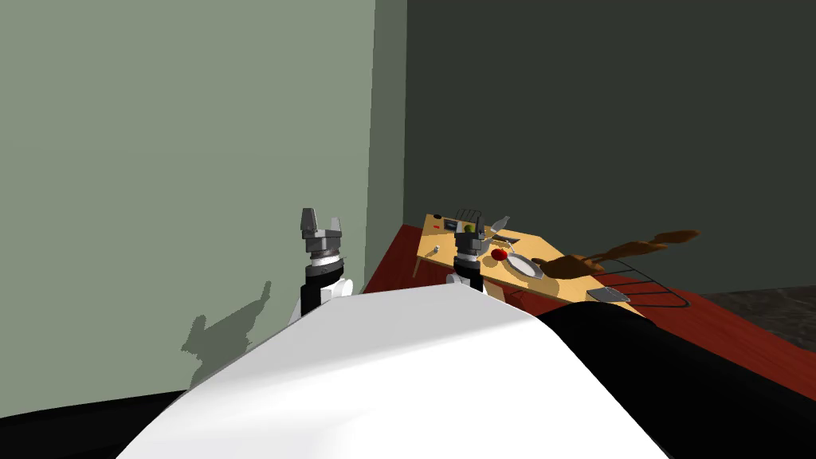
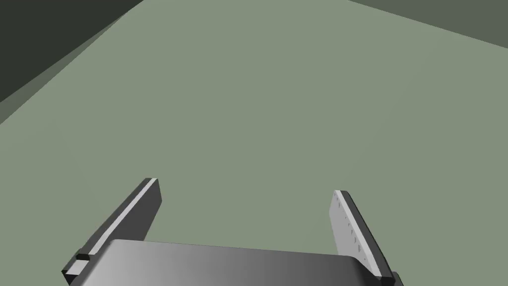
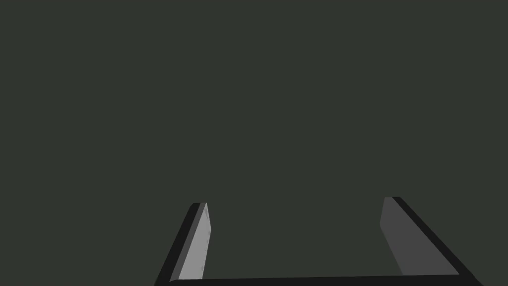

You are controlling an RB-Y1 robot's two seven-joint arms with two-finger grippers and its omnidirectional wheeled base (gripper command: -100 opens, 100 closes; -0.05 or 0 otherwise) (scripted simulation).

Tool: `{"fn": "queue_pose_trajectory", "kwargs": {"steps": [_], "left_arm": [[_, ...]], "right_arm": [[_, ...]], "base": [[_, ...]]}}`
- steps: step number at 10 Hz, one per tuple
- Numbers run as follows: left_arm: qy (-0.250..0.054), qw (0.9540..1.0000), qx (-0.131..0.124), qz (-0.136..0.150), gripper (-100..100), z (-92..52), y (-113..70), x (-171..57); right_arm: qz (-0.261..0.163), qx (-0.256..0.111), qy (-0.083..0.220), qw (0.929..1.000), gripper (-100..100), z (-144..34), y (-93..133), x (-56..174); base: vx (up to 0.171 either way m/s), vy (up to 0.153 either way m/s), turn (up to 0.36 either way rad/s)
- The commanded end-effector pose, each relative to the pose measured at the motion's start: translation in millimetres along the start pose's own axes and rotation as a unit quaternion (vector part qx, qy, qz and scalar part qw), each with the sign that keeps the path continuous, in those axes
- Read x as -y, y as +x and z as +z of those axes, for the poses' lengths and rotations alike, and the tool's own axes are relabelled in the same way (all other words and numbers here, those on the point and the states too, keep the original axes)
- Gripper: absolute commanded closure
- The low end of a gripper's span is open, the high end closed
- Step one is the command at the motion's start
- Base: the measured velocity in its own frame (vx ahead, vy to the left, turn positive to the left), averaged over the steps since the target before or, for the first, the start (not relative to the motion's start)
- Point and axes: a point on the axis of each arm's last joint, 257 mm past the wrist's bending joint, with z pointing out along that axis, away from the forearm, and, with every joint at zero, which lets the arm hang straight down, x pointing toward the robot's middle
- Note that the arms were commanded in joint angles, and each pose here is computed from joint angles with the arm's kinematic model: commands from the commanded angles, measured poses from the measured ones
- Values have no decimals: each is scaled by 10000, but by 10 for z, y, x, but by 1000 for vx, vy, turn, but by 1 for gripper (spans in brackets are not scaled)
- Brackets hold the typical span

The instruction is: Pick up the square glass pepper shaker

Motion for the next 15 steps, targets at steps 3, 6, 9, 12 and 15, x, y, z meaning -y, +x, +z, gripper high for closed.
{"fn": "queue_pose_trajectory", "kwargs": {"steps": [3, 6, 9, 12, 15], "left_arm": [[0, 10000, 0, 0, 0, 0, 0, 0], [0, 10000, 0, 0, 0, 0, 0, 0], [0, 10000, 0, 0, 0, 0, 0, 0], [0, 10000, 0, 0, 0, 0, 0, 0], [0, 10000, 0, 0, 0, 0, 0, 0]], "right_arm": [[-304, -372, 244, 9985, -100, -16, 41, 175], [-716, -651, 590, 9936, -100, -56, 12, 452], [-1223, -840, 1017, 9837, -100, -125, -91, 812], [-1799, -969, 1519, 9670, -100, -239, -262, 1238], [-2213, -1043, 1893, 9509, -100, -351, -409, 1550]], "base": [[14, 15, -48], [29, 34, -71], [44, 57, -84], [46, 66, -99], [56, 49, -50]]}}
